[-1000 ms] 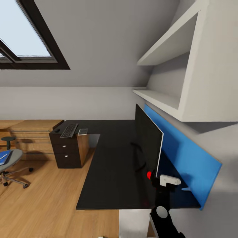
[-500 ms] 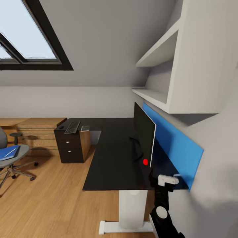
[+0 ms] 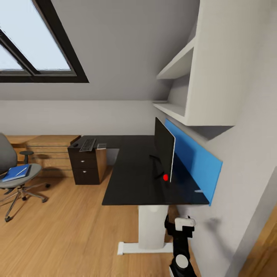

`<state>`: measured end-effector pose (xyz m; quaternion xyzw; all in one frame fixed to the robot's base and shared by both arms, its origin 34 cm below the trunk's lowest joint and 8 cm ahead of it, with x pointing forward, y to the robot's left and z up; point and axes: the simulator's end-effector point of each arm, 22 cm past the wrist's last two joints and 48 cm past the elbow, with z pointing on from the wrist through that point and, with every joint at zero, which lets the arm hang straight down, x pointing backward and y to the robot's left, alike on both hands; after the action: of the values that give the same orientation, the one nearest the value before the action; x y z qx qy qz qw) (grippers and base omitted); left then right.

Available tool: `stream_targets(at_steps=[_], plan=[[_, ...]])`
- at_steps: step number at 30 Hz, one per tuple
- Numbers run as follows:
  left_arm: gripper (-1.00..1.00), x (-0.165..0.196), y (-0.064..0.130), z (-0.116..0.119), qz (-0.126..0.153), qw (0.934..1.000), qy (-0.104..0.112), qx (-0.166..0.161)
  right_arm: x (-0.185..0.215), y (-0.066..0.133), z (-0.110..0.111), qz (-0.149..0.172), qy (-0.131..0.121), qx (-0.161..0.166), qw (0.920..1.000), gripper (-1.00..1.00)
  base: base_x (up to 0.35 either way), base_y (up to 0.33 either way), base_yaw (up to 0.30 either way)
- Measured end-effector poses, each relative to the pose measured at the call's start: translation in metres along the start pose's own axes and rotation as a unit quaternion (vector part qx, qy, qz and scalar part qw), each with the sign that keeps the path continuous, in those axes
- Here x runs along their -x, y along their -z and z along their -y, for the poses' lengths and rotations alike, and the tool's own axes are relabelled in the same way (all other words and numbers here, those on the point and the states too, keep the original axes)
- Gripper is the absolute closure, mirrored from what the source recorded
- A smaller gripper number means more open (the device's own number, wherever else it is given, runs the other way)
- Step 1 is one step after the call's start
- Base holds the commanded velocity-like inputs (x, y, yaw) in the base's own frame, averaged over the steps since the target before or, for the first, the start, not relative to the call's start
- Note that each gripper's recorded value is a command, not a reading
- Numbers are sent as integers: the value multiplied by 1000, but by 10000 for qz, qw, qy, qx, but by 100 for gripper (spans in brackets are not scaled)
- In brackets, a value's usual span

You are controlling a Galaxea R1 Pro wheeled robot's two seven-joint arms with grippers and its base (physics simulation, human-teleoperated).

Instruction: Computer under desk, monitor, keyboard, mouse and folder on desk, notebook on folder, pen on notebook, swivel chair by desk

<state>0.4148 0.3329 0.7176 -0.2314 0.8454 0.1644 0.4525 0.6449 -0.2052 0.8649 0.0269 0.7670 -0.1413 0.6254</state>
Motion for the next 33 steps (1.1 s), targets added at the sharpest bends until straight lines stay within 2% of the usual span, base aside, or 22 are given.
stream_targets(at_steps=[3, 7, 9, 11, 15, 20, 22, 24, 26, 29, 31, 32, 33], plan=[[-100, 0, 0, 0, 0, 10000, 4, 1, -26, 4, -1, -82, 61, 47, 9999, -100, -295, 135, 0], [-100, 0, 0, 0, 4, 10000, 11, -3, -88, 17, 10, -302, 253, 44, 9992, -100, -211, 246, 0], [-100, 0, 0, 0, 4, 10000, 13, -3, -104, 22, 11, -362, 282, 77, 9989, -100, -152, 288, 0], [-100, 0, 0, -1, -3, 10000, 23, 6, -137, 38, 13, -479, 291, 157, 9983, -100, -110, 306, 0], [-100, 0, -1, -2, -10, 10000, 33, 4, -176, 64, 12, -646, 289, 306, 9970, -100, -45, 318, 0], [-100, -1, -2, 4, -26, 9999, 22, -161, -182, 73, 11, -558, 198, 362, 9976, -100, -10, 327, 0], [-100, -12, -6, 5, -118, 9993, -93, -356, -186, 77, 10, -559, 167, 384, 9976, -100, -1, 334, 106], [-100, -20, -9, 1, -186, 9990, -169, -380, -187, 78, 10, -565, 163, 388, 9975, -100, 60, 327, 191], [-100, -29, -11, -2, -295, 9984, -277, -404, -188, 80, 9, -582, 162, 397, 9974, -100, 129, 315, 228], [-100, -47, -12, -4, -607, 9956, -523, -478, -193, 83, 8, -640, 177, 418, 9969, -100, 177, 299, 243], [-100, -68, -13, 1, -1068, 9893, -737, -666, -196, 85, 8, -681, 190, 430, 9966, -100, 221, 279, 128], [-100, -86, -19, 6, -1527, 9821, -691, -863, -198, 86, 7, -705, 198, 448, 9963, -100, 239, 269, 31], [-100, -96, -23, 9, -1805, 9769, -593, -974, -199, 87, 7, -710, 200, 456, 9962, -100, 240, 268, 24]])
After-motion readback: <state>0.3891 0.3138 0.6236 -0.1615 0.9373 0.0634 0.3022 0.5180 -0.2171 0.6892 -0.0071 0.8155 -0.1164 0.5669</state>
